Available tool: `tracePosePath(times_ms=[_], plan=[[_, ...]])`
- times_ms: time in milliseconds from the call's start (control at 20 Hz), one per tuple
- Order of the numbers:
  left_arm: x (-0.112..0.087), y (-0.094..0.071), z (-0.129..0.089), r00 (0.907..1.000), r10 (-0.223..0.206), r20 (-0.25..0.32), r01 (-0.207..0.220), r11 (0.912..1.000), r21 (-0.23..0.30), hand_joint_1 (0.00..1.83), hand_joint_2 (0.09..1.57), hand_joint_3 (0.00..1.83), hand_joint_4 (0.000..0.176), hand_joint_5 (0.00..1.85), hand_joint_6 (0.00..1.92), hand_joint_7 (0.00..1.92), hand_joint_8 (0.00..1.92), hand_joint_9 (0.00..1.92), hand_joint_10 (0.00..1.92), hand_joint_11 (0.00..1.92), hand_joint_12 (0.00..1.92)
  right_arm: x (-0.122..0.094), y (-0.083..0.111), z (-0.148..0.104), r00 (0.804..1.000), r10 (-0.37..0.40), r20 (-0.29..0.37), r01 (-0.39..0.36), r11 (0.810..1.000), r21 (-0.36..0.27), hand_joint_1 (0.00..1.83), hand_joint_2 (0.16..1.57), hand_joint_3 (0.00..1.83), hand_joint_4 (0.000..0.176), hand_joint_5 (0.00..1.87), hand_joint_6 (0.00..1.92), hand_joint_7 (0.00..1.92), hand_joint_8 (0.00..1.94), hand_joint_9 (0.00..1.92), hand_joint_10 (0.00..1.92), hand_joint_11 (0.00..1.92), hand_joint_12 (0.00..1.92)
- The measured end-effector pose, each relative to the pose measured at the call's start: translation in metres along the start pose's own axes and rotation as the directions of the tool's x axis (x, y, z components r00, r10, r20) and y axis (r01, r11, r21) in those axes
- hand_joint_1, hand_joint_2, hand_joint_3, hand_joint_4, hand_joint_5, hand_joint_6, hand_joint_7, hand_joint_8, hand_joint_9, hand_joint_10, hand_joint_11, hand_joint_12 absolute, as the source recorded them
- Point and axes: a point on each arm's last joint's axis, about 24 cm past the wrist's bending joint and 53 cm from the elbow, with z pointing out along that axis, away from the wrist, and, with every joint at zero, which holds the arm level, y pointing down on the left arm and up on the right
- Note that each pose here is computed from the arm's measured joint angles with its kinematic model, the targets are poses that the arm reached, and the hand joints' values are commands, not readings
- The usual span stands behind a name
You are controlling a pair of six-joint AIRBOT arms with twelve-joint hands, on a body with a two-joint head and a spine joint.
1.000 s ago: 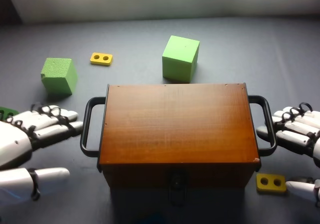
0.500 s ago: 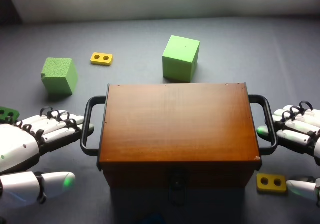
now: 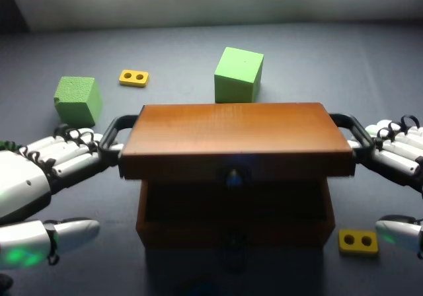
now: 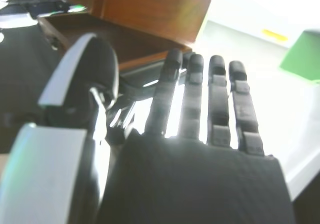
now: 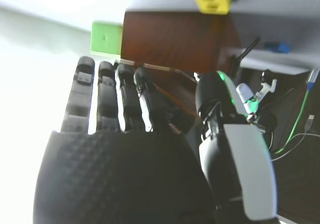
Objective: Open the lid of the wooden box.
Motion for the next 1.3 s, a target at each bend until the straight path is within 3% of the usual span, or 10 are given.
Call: tracePosePath(times_ms=[250, 350, 500, 550, 600, 700, 750, 800, 900, 1300], plan=[[-0.021, -0.006, 0.0, 0.9969, 0.028, 0.074, -0.03, 0.9994, 0.02, 0.25, 1.42, 0.0, 0.023, 0.0, 0.0, 0.0, 0.0, 0.0, 0.0, 0.0, 0.0, -0.015, 0.005, -0.002, 0.999, -0.009, 0.05, 0.011, 1.0, -0.025, 0.27, 1.41, 0.0, 0.0, 0.0, 0.0, 0.0, 0.0, 0.0, 0.0, 0.0, 0.0], [-0.032, -0.01, 0.003, 0.9932, 0.042, 0.109, -0.046, 0.9984, 0.033, 0.33, 1.41, 0.0, 0.001, 0.04, 0.01, 0.0, 0.0, 0.0, 0.0, 0.0, 0.0, -0.02, 0.004, -0.001, 0.998, -0.018, 0.062, 0.019, 0.999, -0.028, 0.2, 1.41, 0.0, 0.0, 0.0, 0.0, 0.0, 0.0, 0.0, 0.0, 0.0, 0.0], [-0.051, -0.016, 0.01, 0.9826, 0.031, 0.183, -0.043, 0.997, 0.064, 0.32, 1.42, 0.0, 0.0, 0.04, 0.01, 0.0, 0.0, 0.0, 0.0, 0.01, 0.0, -0.034, 0.003, 0.002, 0.994, -0.015, 0.105, 0.018, 0.999, -0.026, 0.19, 1.4, 0.0, 0.0, 0.0, 0.0, 0.0, 0.0, 0.0, 0.0, 0.0, 0.0], [-0.054, -0.017, 0.011, 0.9803, 0.028, 0.196, -0.043, 0.9967, 0.069, 0.34, 1.42, 0.0, 0.011, 0.04, 0.0, 0.0, 0.0, 0.0, 0.0, 0.0, 0.0, -0.038, 0.003, 0.003, 0.993, -0.021, 0.117, 0.024, 0.999, -0.027, 0.21, 1.41, 0.0, 0.0, 0.0, 0.0, 0.0, 0.0, 0.0, 0.0, 0.0, 0.0], [-0.056, -0.018, 0.013, 0.9787, 0.028, 0.203, -0.044, 0.9963, 0.074, 0.33, 1.41, 0.0, 0.026, 0.02, 0.0, 0.0, 0.0, 0.0, 0.0, 0.0, 0.0, -0.041, 0.005, 0.004, 0.991, -0.025, 0.128, 0.03, 0.999, -0.031, 0.25, 1.41, 0.0, 0.0, 0.0, 0.0, 0.0, 0.0, 0.0, 0.0, 0.0, 0.0], [-0.061, -0.019, 0.015, 0.9758, 0.039, 0.215, -0.056, 0.9955, 0.077, 0.35, 1.42, 0.0, 0.033, 0.0, 0.0, 0.0, 0.0, 0.0, 0.0, 0.0, 0.0, -0.047, 0.006, 0.009, 0.988, -0.024, 0.151, 0.03, 0.999, -0.037, 0.26, 1.42, 0.01, 0.0, 0.0, 0.0, 0.0, 0.0, 0.0, 0.0, 0.0, 0.0], [-0.065, -0.021, 0.018, 0.9722, 0.037, 0.231, -0.059, 0.9943, 0.089, 0.35, 1.43, 0.0, 0.014, 0.01, 0.0, 0.0, 0.0, 0.0, 0.0, 0.0, 0.0, -0.052, 0.005, 0.011, 0.986, -0.024, 0.167, 0.03, 0.999, -0.034, 0.27, 1.42, 0.0, 0.0, 0.0, 0.0, 0.0, 0.0, 0.0, 0.0, 0.0, 0.0], [-0.067, -0.02, 0.02, 0.9692, 0.024, 0.245, -0.048, 0.9948, 0.09, 0.31, 1.43, 0.0, 0.019, 0.0, 0.0, 0.0, 0.0, 0.0, 0.0, 0.0, 0.0, -0.055, 0.004, 0.012, 0.984, -0.028, 0.178, 0.034, 0.999, -0.03, 0.31, 1.41, 0.0, 0.0, 0.0, 0.0, 0.0, 0.0, 0.0, 0.0, 0.0, 0.0], [-0.072, -0.018, 0.025, 0.964, 0.019, 0.265, -0.045, 0.9946, 0.093, 0.33, 1.43, 0.0, 0.0, 0.01, 0.0, 0.0, 0.0, 0.0, 0.0, 0.0, 0.0, -0.06, 0.002, 0.014, 0.98, -0.027, 0.197, 0.033, 0.999, -0.027, 0.43, 1.44, 0.0, 0.0, 0.0, 0.0, 0.0, 0.0, 0.0, 0.0, 0.0, 0.0], [-0.078, -0.022, 0.034, 0.9572, 0.009, 0.289, -0.045, 0.9918, 0.119, 0.43, 1.43, 0.0, 0.0, 0.0, 0.0, 0.0, 0.0, 0.0, 0.0, 0.0, 0.0, -0.074, 0.0, 0.021, 0.969, -0.023, 0.245, 0.028, 0.999, -0.018, 0.51, 1.45, 0.0, 0.0, 0.0, 0.0, 0.0, 0.0, 0.0, 0.0, 0.0, 0.0]])
